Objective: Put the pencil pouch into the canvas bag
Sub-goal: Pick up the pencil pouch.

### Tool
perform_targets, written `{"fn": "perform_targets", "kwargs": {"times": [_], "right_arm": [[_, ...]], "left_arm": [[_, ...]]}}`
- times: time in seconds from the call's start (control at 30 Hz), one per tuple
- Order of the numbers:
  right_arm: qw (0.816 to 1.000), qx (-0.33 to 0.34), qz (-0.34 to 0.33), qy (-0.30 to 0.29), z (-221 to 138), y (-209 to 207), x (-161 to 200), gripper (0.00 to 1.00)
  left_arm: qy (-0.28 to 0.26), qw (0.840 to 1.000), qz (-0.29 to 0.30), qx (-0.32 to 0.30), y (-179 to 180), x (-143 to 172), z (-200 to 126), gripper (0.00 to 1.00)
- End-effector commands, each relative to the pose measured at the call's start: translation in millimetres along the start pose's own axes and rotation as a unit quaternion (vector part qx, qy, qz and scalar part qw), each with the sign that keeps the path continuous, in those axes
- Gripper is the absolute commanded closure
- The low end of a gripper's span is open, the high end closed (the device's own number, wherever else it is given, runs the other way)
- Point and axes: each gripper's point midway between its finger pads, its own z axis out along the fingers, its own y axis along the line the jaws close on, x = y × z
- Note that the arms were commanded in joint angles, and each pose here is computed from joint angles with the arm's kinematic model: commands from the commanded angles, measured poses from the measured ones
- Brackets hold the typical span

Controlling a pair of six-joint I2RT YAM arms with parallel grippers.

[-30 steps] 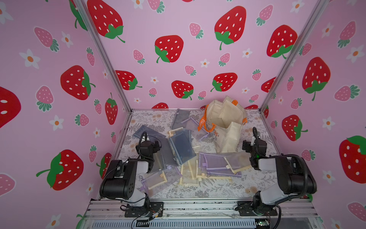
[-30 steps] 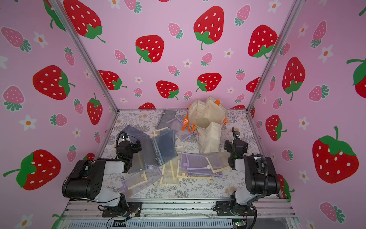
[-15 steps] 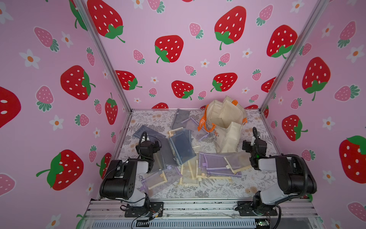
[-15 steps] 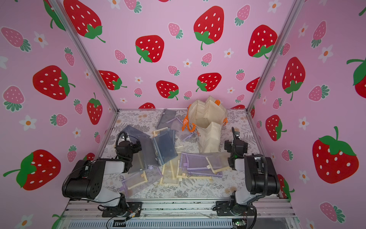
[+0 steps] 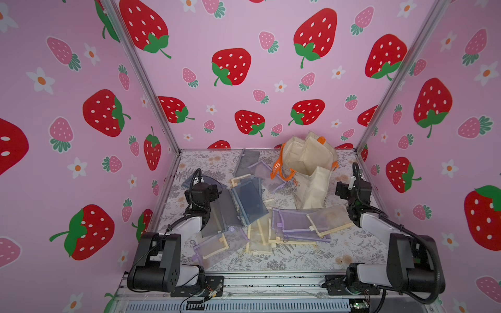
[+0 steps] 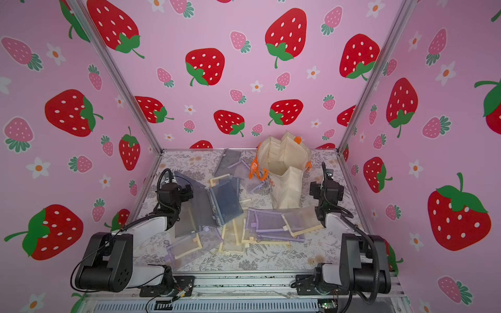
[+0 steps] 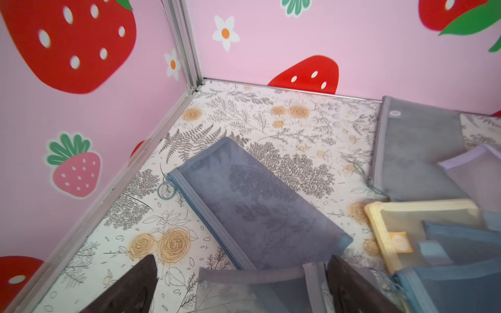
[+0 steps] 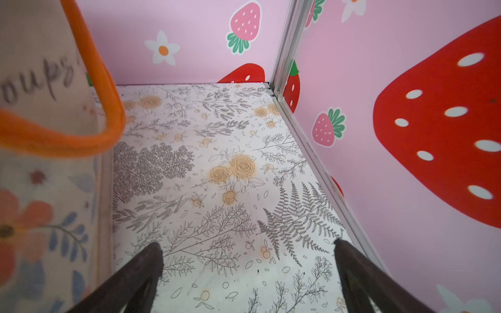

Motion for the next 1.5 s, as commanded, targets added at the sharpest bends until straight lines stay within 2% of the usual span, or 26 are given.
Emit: {"fn": "perform_targets", "kwargs": {"times": [0.0,0.07,0.17,0.33,0.47,0.7,0.83,0.9,0.97,1.07,1.23,1.3,1.47], "right_arm": [[0.996,0.008,0.026,0.083,-23,-7,5,0.01],[0.995,-0.018,0.031,0.089,-36,-1,-5,0.01],[0.991,-0.066,0.021,0.113,-57,14,-12,0.01],[0.972,-0.169,0.008,0.163,-96,52,-10,0.01],[0.954,-0.228,-0.028,0.194,-129,82,2,0.01],[0.905,-0.337,-0.074,0.249,-195,134,32,0.01],[0.878,-0.391,-0.07,0.267,-219,167,53,0.01],[0.868,-0.408,-0.056,0.277,-219,180,65,0.01],[0.858,-0.428,-0.046,0.28,-218,193,71,0.01],[0.847,-0.448,-0.062,0.278,-223,213,70,0.01],[0.824,-0.476,-0.093,0.292,-226,255,83,0.0],[0.817,-0.485,-0.099,0.295,-224,273,85,0.01],[0.818,-0.483,-0.102,0.294,-202,312,83,0.05]], "left_arm": [[0.033,0.999,0.007,-0.027,-1,-4,-28,0.01],[0.055,0.998,-0.021,-0.023,-5,-17,-47,0.01],[0.125,0.991,-0.049,-0.023,-6,-19,-74,0.01],[0.196,0.974,-0.035,0.112,-56,-9,-118,0.01],[0.234,0.956,-0.023,0.173,-82,3,-154,0.01],[0.319,0.9,-0.044,0.294,-136,49,-211,0.03],[0.337,0.875,-0.063,0.342,-172,76,-227,0.04],[0.342,0.868,-0.062,0.353,-188,85,-229,0.05],[0.347,0.87,-0.058,0.345,-194,92,-227,0.05],[0.348,0.881,-0.072,0.311,-181,98,-212,0.09],[0.35,0.878,-0.139,0.296,-154,101,-176,0.11],[0.355,0.869,-0.158,0.307,-154,100,-166,0.12],[0.354,0.864,-0.171,0.313,-159,99,-143,0.18]]}}
